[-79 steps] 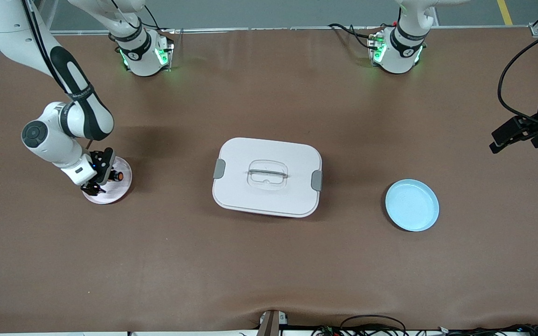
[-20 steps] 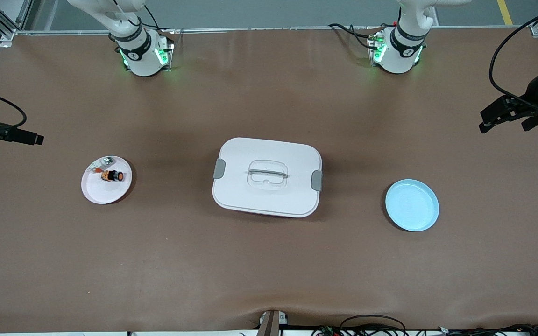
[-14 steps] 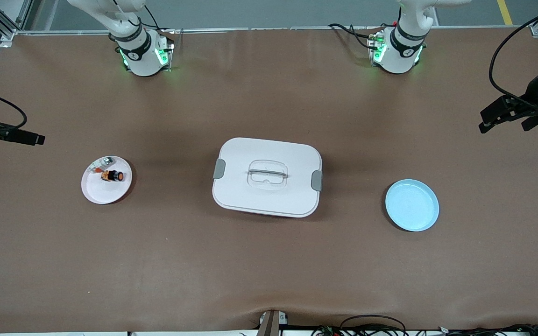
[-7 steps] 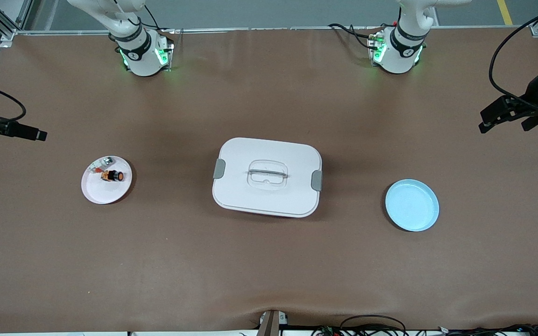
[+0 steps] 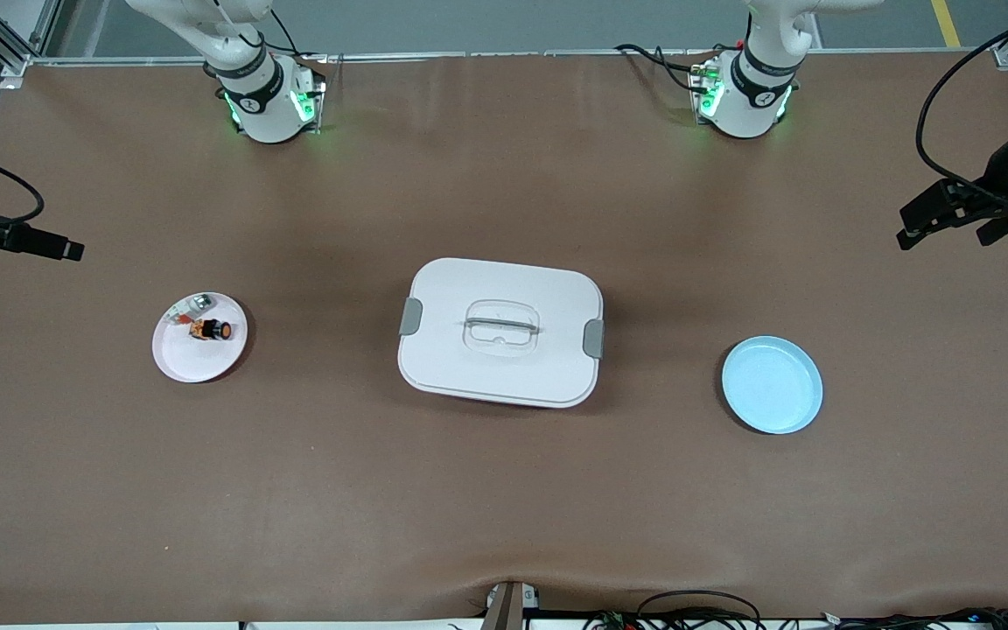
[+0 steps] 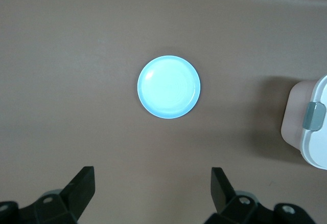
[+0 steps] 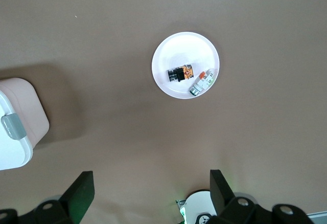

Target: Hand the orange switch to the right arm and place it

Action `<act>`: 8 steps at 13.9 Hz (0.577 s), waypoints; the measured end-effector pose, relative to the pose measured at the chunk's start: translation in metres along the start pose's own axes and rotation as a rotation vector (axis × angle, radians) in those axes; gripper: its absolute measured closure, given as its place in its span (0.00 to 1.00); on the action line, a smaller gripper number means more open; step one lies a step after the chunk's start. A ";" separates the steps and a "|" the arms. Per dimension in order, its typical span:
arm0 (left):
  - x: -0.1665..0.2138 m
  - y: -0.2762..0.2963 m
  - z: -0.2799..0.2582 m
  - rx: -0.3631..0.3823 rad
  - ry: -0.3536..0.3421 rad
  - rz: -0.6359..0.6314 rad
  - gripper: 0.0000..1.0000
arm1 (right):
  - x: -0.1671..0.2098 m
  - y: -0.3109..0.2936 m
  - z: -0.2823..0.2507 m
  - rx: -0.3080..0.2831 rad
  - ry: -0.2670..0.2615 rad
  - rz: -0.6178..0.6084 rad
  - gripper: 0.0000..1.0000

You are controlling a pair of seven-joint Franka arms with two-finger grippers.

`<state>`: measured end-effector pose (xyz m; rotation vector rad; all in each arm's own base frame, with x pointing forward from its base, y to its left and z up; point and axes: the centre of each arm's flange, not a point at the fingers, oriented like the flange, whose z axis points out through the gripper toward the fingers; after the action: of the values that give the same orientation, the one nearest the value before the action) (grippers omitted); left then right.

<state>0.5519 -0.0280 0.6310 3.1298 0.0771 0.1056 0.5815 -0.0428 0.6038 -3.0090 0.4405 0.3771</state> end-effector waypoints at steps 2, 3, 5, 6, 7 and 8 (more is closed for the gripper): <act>0.000 0.000 0.000 0.000 0.000 0.000 0.00 | -0.005 0.002 0.003 0.002 0.011 0.003 0.00; 0.000 0.000 0.000 0.000 0.000 0.000 0.00 | -0.010 0.003 0.006 0.004 0.021 0.004 0.00; 0.000 0.000 0.000 0.000 0.000 0.000 0.00 | -0.021 0.005 0.008 0.007 0.035 0.005 0.00; 0.000 0.000 0.000 0.000 0.000 0.000 0.00 | -0.028 0.005 0.008 0.007 0.037 0.004 0.00; 0.000 0.000 0.000 0.000 0.000 0.000 0.00 | -0.034 0.005 0.008 0.007 0.040 0.002 0.00; 0.000 0.000 0.000 0.000 0.000 0.000 0.00 | -0.039 0.005 0.007 0.008 0.048 0.001 0.00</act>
<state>0.5519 -0.0279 0.6309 3.1297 0.0777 0.1054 0.5426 -0.0359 0.6062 -3.0158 0.4459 0.3030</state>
